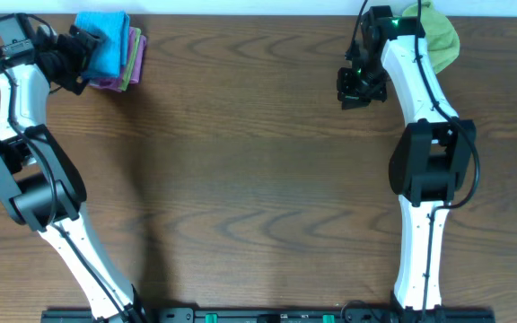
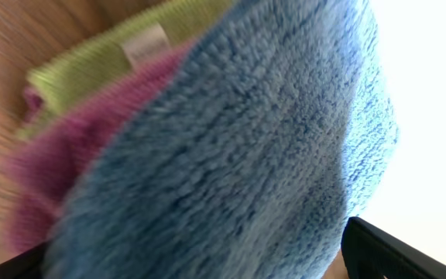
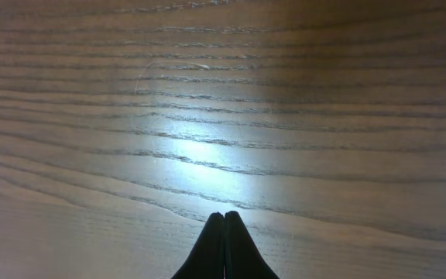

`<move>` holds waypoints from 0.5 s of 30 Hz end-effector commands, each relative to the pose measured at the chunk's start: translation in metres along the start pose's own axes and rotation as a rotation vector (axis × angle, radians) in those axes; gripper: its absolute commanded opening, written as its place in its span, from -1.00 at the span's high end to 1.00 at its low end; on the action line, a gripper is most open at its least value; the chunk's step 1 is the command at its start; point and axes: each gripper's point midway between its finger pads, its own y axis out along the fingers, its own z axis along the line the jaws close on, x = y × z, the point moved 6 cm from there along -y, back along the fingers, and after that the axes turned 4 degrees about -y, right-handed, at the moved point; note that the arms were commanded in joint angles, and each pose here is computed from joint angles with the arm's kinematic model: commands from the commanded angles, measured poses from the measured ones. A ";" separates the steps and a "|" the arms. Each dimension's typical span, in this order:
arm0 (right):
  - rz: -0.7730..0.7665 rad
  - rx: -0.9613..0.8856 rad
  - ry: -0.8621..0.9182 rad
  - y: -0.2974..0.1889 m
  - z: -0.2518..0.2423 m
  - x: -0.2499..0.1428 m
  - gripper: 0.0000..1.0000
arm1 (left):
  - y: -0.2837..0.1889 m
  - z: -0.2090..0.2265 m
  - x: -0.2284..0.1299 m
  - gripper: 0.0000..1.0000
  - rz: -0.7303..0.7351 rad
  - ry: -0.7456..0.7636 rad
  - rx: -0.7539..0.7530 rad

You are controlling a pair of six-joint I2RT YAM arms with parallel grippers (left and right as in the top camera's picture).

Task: Fold the cloth
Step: 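Release the blue cloth on the stack and retract the left gripper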

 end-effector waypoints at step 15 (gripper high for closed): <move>-0.109 0.011 -0.067 -0.049 0.015 0.000 0.97 | -0.067 -0.021 0.021 -0.91 -0.176 0.089 0.064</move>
